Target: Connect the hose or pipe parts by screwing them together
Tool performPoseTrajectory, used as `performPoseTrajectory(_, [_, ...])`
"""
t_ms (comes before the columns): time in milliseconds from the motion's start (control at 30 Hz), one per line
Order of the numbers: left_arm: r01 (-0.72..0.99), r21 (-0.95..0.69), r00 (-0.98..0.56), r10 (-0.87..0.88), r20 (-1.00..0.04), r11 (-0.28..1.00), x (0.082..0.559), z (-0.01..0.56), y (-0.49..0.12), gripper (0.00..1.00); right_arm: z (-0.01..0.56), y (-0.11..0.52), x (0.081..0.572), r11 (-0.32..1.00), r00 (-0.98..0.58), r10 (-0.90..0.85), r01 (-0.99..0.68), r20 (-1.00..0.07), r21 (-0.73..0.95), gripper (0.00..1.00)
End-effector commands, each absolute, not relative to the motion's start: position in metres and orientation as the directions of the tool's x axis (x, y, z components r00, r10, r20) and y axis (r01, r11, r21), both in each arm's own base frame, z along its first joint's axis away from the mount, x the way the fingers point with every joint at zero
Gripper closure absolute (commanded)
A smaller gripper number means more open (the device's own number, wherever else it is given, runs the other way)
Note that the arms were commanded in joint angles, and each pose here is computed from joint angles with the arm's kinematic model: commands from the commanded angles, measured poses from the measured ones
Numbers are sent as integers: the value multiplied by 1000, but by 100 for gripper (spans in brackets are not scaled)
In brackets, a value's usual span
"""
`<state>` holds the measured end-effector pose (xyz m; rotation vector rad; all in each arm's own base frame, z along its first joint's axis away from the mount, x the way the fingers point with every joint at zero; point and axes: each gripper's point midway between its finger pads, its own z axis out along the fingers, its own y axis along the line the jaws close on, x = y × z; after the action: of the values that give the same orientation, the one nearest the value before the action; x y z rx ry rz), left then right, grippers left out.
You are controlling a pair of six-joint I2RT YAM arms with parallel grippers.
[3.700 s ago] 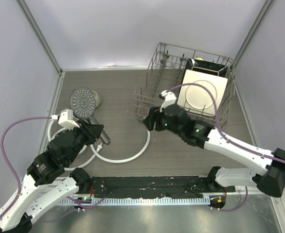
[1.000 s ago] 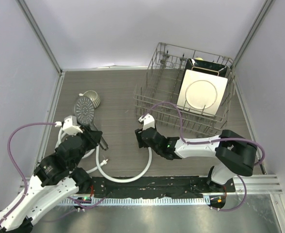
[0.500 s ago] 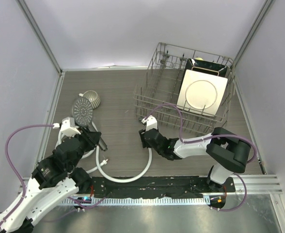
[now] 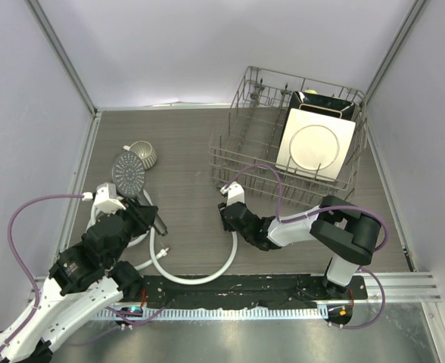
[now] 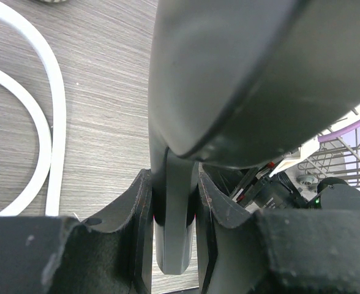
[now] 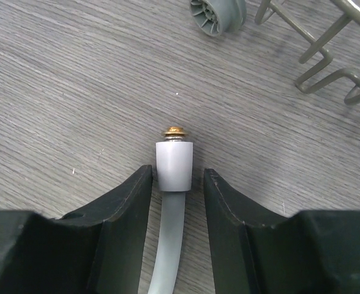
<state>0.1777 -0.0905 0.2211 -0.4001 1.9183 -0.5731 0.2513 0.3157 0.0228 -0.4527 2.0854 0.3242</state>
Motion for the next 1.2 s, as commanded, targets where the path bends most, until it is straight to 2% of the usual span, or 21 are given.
performPoseTrajectory(0, [17,-618,-333,-579,-744,786,181,251,-91,100,20,314,256,905,-472,-163,-421,-866,58,56])
performPoseTrajectory(200, [21,-618,-340,-576,-744,786,182,251,-94,100,18,316,258,897,-439,-168,-440,-883,49,61])
performPoseTrajectory(267, [20,-616,-342,-574,-744,787,184,250,-96,100,24,320,261,886,-404,-172,-463,-899,39,71])
performPoseTrajectory(300, [18,-614,-343,-572,-745,789,185,249,-96,100,27,320,261,882,-391,-171,-469,-904,36,79])
performPoseTrajectory(333, [20,-612,-346,-569,-746,791,186,248,-98,100,32,322,263,879,-376,-163,-475,-912,38,93])
performPoseTrajectory(400, [18,-601,-350,-558,-752,799,189,247,-100,100,52,329,266,866,-328,-144,-498,-934,41,99])
performPoseTrajectory(500, [2,-571,-342,-536,-772,821,194,250,-99,100,96,343,264,820,-240,-68,-566,-968,83,99])
performPoseTrajectory(633, [10,-550,-312,-520,-795,835,200,274,-98,100,179,358,252,713,-75,126,-687,-989,143,99])
performPoseTrajectory(700, [22,-553,-291,-524,-800,833,204,294,-100,100,217,358,241,656,22,193,-746,-981,113,99])
performPoseTrajectory(800, [50,-574,-259,-544,-798,818,206,321,-102,100,283,355,232,615,145,321,-783,-936,90,99])
performPoseTrajectory(900, [79,-599,-234,-569,-788,797,207,344,-104,100,336,356,228,593,210,379,-803,-901,62,99])
performPoseTrajectory(1000, [94,-624,-203,-598,-775,776,205,364,-101,100,382,348,220,559,256,489,-826,-834,74,99])
performPoseTrajectory(1167, [117,-667,-139,-653,-744,735,199,389,-90,100,447,331,207,445,245,693,-885,-678,135,99])
